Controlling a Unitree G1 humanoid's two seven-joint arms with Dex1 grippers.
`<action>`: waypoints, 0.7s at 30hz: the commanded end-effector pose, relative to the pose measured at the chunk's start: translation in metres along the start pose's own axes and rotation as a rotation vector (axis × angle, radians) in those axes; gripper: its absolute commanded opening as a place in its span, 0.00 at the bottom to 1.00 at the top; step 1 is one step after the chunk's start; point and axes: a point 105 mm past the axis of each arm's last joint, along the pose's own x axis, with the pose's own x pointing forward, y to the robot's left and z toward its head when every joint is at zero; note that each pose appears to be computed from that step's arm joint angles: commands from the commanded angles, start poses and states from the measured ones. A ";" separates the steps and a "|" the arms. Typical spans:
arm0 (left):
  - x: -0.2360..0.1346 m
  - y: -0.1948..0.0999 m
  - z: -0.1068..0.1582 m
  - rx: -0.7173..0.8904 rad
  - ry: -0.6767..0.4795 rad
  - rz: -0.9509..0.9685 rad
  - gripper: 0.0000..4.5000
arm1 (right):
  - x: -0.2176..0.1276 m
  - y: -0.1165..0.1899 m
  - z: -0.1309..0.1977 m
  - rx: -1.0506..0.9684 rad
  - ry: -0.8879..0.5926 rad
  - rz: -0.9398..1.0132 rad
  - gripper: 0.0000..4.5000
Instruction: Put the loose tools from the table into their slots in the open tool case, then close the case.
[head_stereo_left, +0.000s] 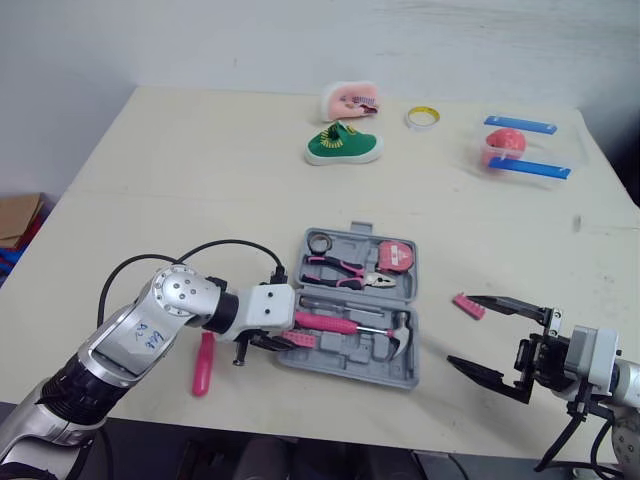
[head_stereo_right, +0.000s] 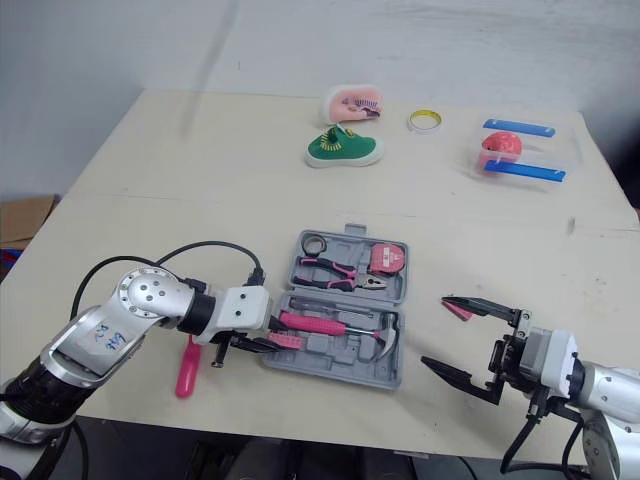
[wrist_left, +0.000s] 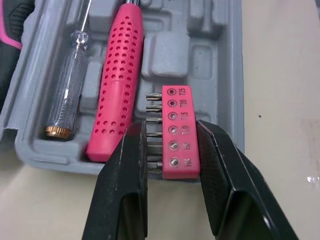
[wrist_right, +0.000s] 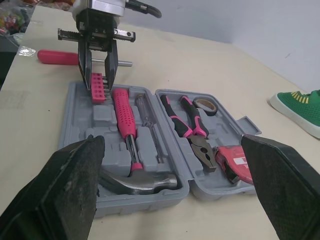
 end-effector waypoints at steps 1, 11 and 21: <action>0.000 -0.001 0.005 0.054 0.034 0.000 0.16 | 0.002 0.001 0.011 -0.018 -0.022 0.010 1.00; 0.016 0.012 0.006 0.068 0.051 0.065 0.16 | 0.005 0.003 0.011 -0.013 -0.023 0.012 1.00; 0.017 0.003 0.013 0.104 0.000 0.047 0.38 | 0.005 0.005 0.011 -0.004 -0.027 0.018 1.00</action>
